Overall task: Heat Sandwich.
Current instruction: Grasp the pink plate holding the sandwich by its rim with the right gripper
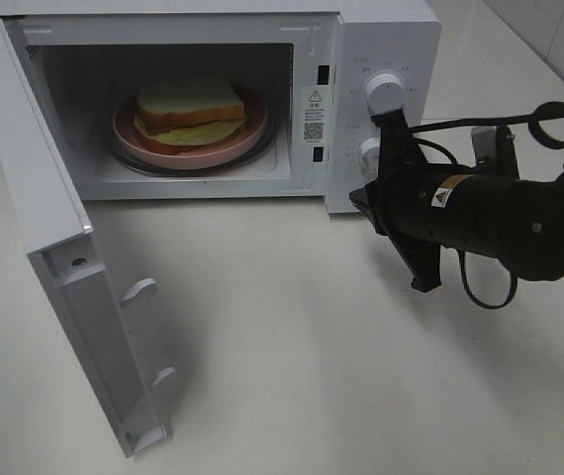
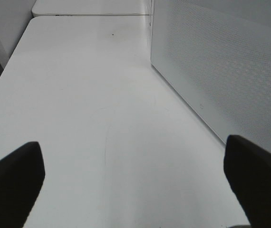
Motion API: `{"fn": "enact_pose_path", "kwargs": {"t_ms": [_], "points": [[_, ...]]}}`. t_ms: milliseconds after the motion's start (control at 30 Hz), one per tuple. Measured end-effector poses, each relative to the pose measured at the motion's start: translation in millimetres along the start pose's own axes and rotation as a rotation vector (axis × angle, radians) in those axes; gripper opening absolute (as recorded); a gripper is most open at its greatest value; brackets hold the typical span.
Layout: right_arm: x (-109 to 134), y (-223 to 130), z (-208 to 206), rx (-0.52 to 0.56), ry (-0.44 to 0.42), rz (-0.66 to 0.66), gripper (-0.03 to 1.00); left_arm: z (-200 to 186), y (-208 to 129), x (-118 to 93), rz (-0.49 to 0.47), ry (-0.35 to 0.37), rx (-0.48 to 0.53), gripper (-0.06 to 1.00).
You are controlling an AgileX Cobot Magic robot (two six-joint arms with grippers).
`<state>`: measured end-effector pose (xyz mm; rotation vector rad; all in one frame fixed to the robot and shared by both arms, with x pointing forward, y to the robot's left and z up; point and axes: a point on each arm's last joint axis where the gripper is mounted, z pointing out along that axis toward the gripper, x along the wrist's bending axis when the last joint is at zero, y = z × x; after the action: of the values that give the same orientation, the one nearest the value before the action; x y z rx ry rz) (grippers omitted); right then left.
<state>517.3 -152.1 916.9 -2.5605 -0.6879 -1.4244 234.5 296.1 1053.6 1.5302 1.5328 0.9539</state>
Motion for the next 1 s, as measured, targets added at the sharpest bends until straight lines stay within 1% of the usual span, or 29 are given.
{"fn": "enact_pose_path", "kwargs": {"t_ms": [67,100,133,167,267,300,333,433,467,500,600,633,667,700,733,767,800,867,900,933,1000], "points": [[1,-2,-5,0.029,-0.037,-0.084,0.01,0,0,0,0.0,0.0,0.0,0.96],[1,-2,-5,0.029,-0.037,-0.084,0.01,0,0,0,0.0,0.0,0.0,0.96],[2,-2,-8,0.039,-0.049,-0.12,0.01,0,0,0,0.0,0.0,0.0,0.96],[4,-3,-14,0.06,-0.072,-0.203,0.01,0,0,0,0.0,0.0,0.0,0.96],[4,-4,-23,0.094,-0.118,-0.332,0.01,0,0,0,0.0,0.0,0.0,0.96],[4,-4,-23,0.094,-0.118,-0.332,0.01,0,0,0,0.0,0.0,0.0,0.96],[6,-4,-28,0.114,-0.143,-0.405,0.01,0,0,0,0.0,0.0,0.0,0.96],[10,-4,-33,0.158,-0.192,-0.526,0.01,0,0,0,0.0,0.0,0.0,0.96],[10,-4,-33,0.158,-0.192,-0.526,0.01,0,0,0,0.0,0.0,0.0,0.96],[16,-5,-34,0.196,-0.229,-0.611,0.01,0,0,0,0.0,0.0,0.0,0.96],[24,-6,-35,0.257,-0.273,-0.748,0.01,0,0,0,0.0,0.0,0.0,0.96],[24,-6,-35,0.257,-0.273,-0.748,0.01,0,0,0,0.0,0.0,0.0,0.96],[31,-6,-36,0.291,-0.292,-0.819,0.01,0,0,0,0.0,0.0,0.0,0.96],[33,-6,-37,0.311,-0.303,-0.854,0.01,0,0,0,0.0,0.0,0.0,0.96],[36,-6,-37,0.328,-0.31,-0.889,0.01,0,0,0,0.0,0.0,0.0,0.96],[43,-6,-38,0.356,-0.313,-0.959,0.01,0,0,0,0.0,0.0,0.0,0.96],[43,-6,-38,0.356,-0.313,-0.959,0.01,0,0,0,0.0,0.0,0.0,0.96],[48,-7,-39,0.393,-0.315,-1.05,0.01,0,0,0,0.0,0.0,0.0,0.96],[53,-7,-41,0.427,-0.31,-1.142,0.01,0,0,0,0.0,0.0,0.0,0.96],[53,-7,-41,0.427,-0.31,-1.142,0.01,0,0,0,0.0,0.0,0.0,0.96],[58,-7,-42,0.463,-0.299,-1.242,0.01,0,0,0,0.0,0.0,0.0,0.96]]}}
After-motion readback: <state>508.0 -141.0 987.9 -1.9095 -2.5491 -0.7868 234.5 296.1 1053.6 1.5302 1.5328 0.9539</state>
